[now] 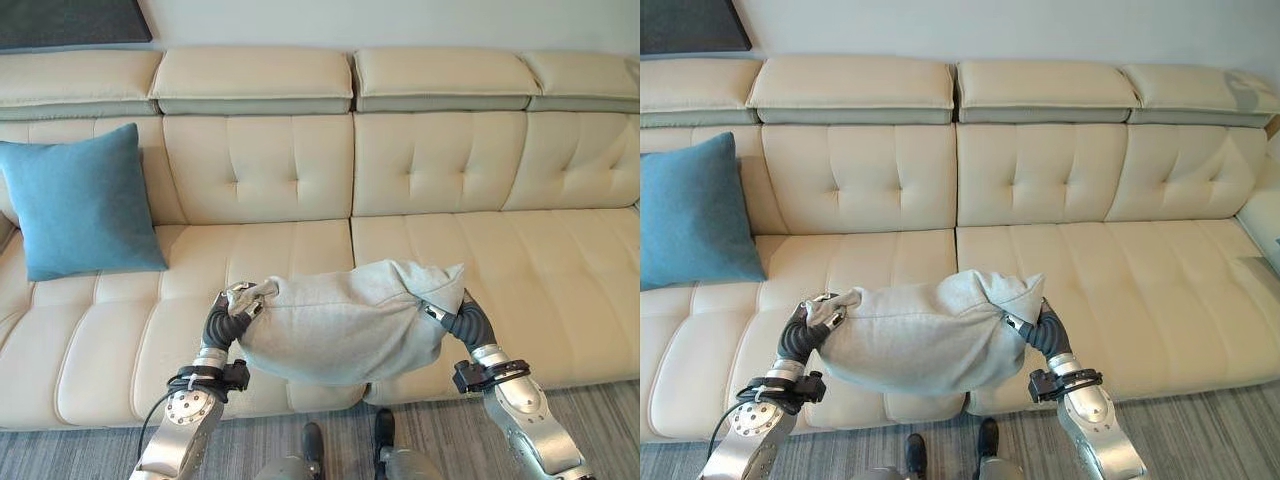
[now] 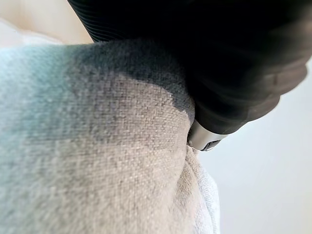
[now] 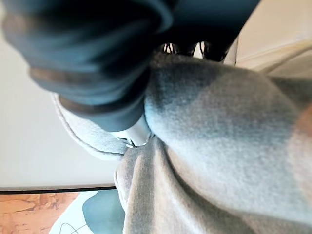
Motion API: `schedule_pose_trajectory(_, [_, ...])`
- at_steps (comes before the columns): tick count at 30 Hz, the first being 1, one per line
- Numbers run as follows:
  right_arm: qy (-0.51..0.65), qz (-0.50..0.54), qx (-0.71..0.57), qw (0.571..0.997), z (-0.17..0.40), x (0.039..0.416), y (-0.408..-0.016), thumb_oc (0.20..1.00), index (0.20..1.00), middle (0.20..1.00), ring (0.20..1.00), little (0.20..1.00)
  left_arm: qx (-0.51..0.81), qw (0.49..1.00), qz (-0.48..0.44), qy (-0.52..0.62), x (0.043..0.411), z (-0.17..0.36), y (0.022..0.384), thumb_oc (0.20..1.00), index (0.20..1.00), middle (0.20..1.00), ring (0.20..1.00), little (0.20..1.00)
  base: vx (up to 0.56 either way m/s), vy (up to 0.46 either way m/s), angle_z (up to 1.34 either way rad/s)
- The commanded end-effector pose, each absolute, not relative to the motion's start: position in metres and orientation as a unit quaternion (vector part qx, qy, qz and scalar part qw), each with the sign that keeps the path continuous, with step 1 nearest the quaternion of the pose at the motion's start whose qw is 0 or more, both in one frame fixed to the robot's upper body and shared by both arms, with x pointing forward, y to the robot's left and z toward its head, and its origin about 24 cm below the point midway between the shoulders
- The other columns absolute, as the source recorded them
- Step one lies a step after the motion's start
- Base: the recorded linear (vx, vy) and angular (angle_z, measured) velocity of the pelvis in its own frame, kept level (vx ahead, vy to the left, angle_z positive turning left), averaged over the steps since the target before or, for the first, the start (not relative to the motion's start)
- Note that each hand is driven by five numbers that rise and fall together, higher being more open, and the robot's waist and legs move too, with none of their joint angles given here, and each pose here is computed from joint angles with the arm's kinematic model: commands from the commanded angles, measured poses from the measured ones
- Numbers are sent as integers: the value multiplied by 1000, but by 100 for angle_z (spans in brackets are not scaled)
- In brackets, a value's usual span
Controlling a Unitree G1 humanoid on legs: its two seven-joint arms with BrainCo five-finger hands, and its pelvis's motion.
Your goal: Pick up all the scattered cushions and arrange them neatly on the sofa.
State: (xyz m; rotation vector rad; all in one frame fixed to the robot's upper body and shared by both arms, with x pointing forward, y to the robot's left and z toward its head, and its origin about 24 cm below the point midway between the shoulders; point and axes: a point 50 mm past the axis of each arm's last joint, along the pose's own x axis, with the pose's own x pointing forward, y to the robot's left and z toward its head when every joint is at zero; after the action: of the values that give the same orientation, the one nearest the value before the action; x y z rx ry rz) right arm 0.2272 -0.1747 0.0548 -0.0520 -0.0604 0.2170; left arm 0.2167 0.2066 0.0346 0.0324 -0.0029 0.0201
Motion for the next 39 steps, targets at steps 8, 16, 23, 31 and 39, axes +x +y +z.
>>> schedule_pose_trajectory(8, [-284,193,-8,939,172,289,-116,200,200,200,200,200,14,977,-16,-213,284,121,165,200,200,200,200,200,0,-100,10])
schedule_pose_trajectory(16, [-311,93,-37,945,227,357,-108,200,200,200,200,200,76,947,26,-311,359,206,141,200,200,200,200,200,-99,-56,15])
schedule_pose_trajectory(23, [-329,12,-86,940,270,386,-113,200,200,200,200,200,105,938,100,-314,392,248,160,200,200,200,200,200,-51,-12,3])
schedule_pose_trajectory(31, [-383,-86,-126,911,327,389,-143,1000,1000,1000,1000,1000,141,913,172,-341,394,301,205,1000,1000,1000,1000,1000,9,17,1])
schedule_pose_trajectory(39, [-381,-149,-127,903,360,386,-188,1000,1000,1000,1000,1000,158,904,221,-331,382,326,261,1000,1000,1000,1000,1000,43,33,4])
